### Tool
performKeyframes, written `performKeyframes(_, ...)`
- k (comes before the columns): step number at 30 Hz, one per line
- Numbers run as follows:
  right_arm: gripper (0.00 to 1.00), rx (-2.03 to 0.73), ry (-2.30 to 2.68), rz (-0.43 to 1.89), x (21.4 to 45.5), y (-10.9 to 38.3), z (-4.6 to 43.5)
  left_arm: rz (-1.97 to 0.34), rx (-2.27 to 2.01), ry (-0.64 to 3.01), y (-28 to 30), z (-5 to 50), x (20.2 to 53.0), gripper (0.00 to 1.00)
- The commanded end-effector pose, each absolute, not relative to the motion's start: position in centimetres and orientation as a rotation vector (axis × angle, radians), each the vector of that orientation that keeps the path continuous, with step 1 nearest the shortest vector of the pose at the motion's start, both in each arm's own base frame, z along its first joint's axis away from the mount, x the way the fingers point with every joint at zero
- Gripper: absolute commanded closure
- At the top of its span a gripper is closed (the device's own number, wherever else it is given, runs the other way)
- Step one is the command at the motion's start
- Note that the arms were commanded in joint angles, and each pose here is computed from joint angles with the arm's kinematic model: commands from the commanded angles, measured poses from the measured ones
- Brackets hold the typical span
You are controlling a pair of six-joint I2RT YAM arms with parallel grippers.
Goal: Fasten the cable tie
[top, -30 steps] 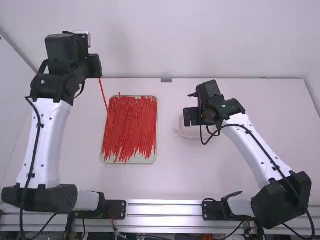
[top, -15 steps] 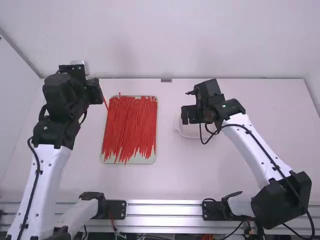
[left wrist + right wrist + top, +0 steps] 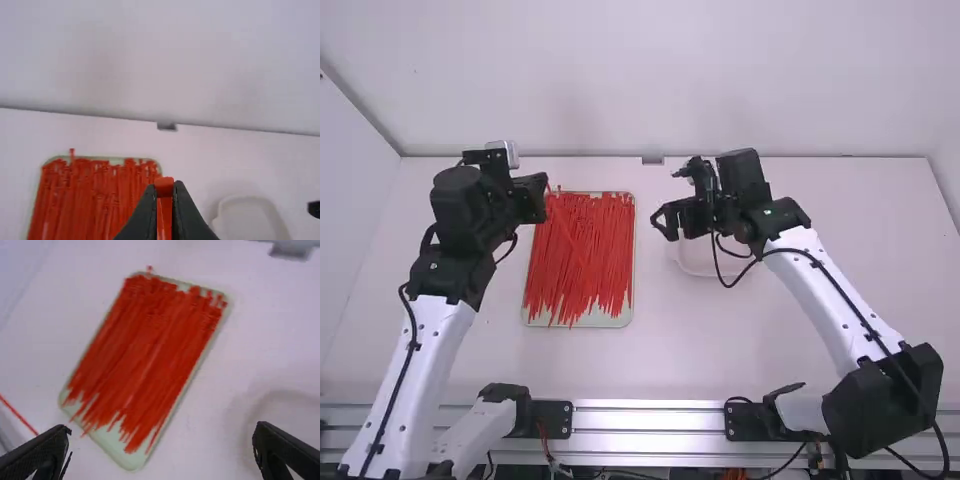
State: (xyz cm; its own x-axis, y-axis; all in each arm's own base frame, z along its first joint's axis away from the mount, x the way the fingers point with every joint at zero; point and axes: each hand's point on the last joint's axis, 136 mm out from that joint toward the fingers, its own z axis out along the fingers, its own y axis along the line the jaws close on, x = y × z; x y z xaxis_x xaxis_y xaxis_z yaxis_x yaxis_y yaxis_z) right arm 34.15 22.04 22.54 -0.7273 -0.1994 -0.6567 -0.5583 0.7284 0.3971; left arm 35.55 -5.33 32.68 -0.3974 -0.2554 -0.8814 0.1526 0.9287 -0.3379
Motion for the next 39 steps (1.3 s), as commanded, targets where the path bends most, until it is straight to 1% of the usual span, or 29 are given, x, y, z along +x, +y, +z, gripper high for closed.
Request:
performKeyframes(1,0.02,-0.675,2.266,0.956,32.9,24.0,23.5,-0.516,-0.055,1.928,-6.9,33.0,35.2,0.98)
performKeyframes(5,0.02,-0.758,2.135,1.073,32.6,25.6,25.6,-0.572,-0.056,1.924,-8.4,33.0,35.5,0.98)
performKeyframes(8,0.02,-0.734,2.097,1.127,32.8,26.1,26.8,-0.620,-0.055,1.922,-9.7,33.1,35.7,0.98)
performKeyframes(12,0.02,-0.791,2.013,1.198,32.3,26.9,28.2,-0.680,-0.026,1.923,-11.9,32.9,35.9,0.98)
performKeyframes(18,0.02,-0.830,1.986,1.222,31.6,27.8,28.5,-0.733,-0.001,1.922,-14.0,32.9,36.0,0.98)
performKeyframes(26,0.02,-0.854,1.998,1.148,31.2,29.2,27.9,-0.850,0.012,1.887,-15.3,34.0,35.7,0.98)
performKeyframes(29,0.01,-0.855,2.004,1.137,31.1,29.4,27.8,-0.875,0.016,1.874,-15.8,34.4,35.6,0.98)
performKeyframes(30,0.02,-0.856,2.004,1.135,31.1,29.4,27.8,-0.877,0.006,1.874,-15.7,34.5,35.6,0.98)
performKeyframes(32,0.11,-0.864,2.001,1.140,30.9,29.7,27.8,-0.893,-0.021,1.874,-15.6,34.6,35.7,0.98)
performKeyframes(33,0.14,-0.864,2.001,1.140,30.9,29.7,27.8,-0.897,-0.024,1.872,-15.6,34.6,35.7,0.98)
performKeyframes(35,0.23,-0.854,2.006,1.141,31.0,29.5,27.8,-0.918,-0.034,1.868,-15.9,34.8,35.6,0.98)
performKeyframes(36,0.23,-0.854,2.006,1.141,31.0,29.5,27.8,-0.918,-0.034,1.868,-15.9,34.8,35.6,0.98)
performKeyframes(37,0.29,-0.859,2.006,1.142,30.9,29.6,27.8,-0.924,-0.023,1.860,-16.1,35.0,35.6,0.98)
performKeyframes(39,0.37,-0.866,2.005,1.145,30.7,29.8,27.8,-0.944,0.000,1.845,-16.6,35.4,35.3,0.98)
